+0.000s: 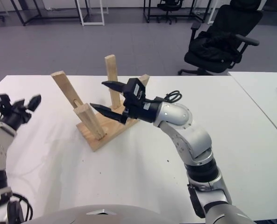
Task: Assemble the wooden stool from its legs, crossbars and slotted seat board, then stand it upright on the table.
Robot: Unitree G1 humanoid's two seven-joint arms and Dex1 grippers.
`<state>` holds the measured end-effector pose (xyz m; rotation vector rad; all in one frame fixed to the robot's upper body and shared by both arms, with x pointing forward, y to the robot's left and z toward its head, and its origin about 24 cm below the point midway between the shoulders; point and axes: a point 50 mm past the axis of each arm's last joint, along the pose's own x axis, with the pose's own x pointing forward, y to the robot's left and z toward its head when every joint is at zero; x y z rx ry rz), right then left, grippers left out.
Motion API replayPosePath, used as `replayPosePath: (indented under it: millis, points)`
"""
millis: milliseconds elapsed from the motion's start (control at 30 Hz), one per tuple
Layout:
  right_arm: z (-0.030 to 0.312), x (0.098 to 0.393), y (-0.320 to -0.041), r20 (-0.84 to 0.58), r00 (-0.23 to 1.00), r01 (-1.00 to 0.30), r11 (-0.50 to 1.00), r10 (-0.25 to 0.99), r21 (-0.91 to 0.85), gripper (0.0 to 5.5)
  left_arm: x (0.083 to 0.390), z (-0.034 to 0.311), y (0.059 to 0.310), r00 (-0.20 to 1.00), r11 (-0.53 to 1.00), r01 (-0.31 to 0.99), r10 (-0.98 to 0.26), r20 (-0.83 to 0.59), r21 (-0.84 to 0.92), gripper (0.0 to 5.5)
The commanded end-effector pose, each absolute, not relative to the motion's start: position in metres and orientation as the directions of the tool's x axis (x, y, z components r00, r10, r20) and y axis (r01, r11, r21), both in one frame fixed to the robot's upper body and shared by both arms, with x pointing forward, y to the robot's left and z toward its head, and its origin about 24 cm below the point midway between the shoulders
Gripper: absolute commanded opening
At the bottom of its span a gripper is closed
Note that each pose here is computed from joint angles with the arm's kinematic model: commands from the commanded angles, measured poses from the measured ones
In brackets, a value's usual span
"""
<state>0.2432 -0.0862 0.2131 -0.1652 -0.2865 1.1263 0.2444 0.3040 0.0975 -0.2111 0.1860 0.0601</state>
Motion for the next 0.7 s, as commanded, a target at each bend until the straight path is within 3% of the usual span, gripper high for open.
replayPosePath:
  millis: [33, 67, 133, 200, 267, 367, 500, 567, 633, 700]
  points:
    - [0.282, 0.258, -0.161, 0.365, 0.628, -0.612, 0.725, 0.688, -0.314, 3.61, 0.2, 0.048, 0.295, 0.883, 0.988, 0.078, -0.006, -0.469, 0.135, 3.99]
    - [0.264, 0.286, -0.185, 0.281, 0.777, -0.492, 0.822, 0.564, -0.287, 3.61, 0.198, 0.041, 0.287, 0.862, 0.98, 0.133, -0.041, -0.506, 0.148, 3.99]
    - [0.209, 0.326, -0.209, 0.064, 0.915, -0.368, 0.89, 0.398, -0.269, 3.61, 0.203, 0.035, 0.273, 0.843, 0.969, 0.194, -0.084, -0.532, 0.154, 3.99]
    - [0.148, 0.354, -0.2, -0.121, 0.921, -0.39, 0.887, 0.371, -0.249, 3.61, 0.212, 0.025, 0.265, 0.82, 0.95, 0.241, -0.089, -0.566, 0.198, 3.99]
    - [0.11, 0.368, -0.174, -0.215, 0.863, -0.496, 0.846, 0.456, -0.197, 3.61, 0.219, 0.017, 0.258, 0.799, 0.931, 0.287, -0.102, -0.593, 0.227, 3.99]
    - [0.082, 0.364, -0.146, -0.224, 0.73, -0.676, 0.73, 0.646, -0.1, 3.61, 0.234, 0.009, 0.24, 0.765, 0.892, 0.386, -0.168, -0.622, 0.235, 3.99]
    - [0.083, 0.339, -0.15, -0.109, 0.569, -0.822, 0.566, 0.815, -0.059, 3.61, 0.265, 0.011, 0.206, 0.767, 0.902, 0.426, -0.317, -0.558, 0.073, 3.99]
    - [0.089, 0.319, -0.155, -0.063, 0.508, -0.861, 0.505, 0.859, -0.062, 3.61, 0.282, 0.015, 0.202, 0.786, 0.899, 0.433, -0.338, -0.517, 0.072, 3.99]
    - [0.084, 0.307, -0.165, -0.115, 0.559, -0.829, 0.547, 0.821, -0.117, 3.61, 0.281, 0.016, 0.216, 0.805, 0.906, 0.408, -0.302, -0.51, 0.108, 3.99]
    - [0.073, 0.299, -0.186, -0.19, 0.68, -0.733, 0.652, 0.708, -0.19, 3.61, 0.267, 0.017, 0.236, 0.824, 0.918, 0.371, -0.255, -0.506, 0.141, 3.99]
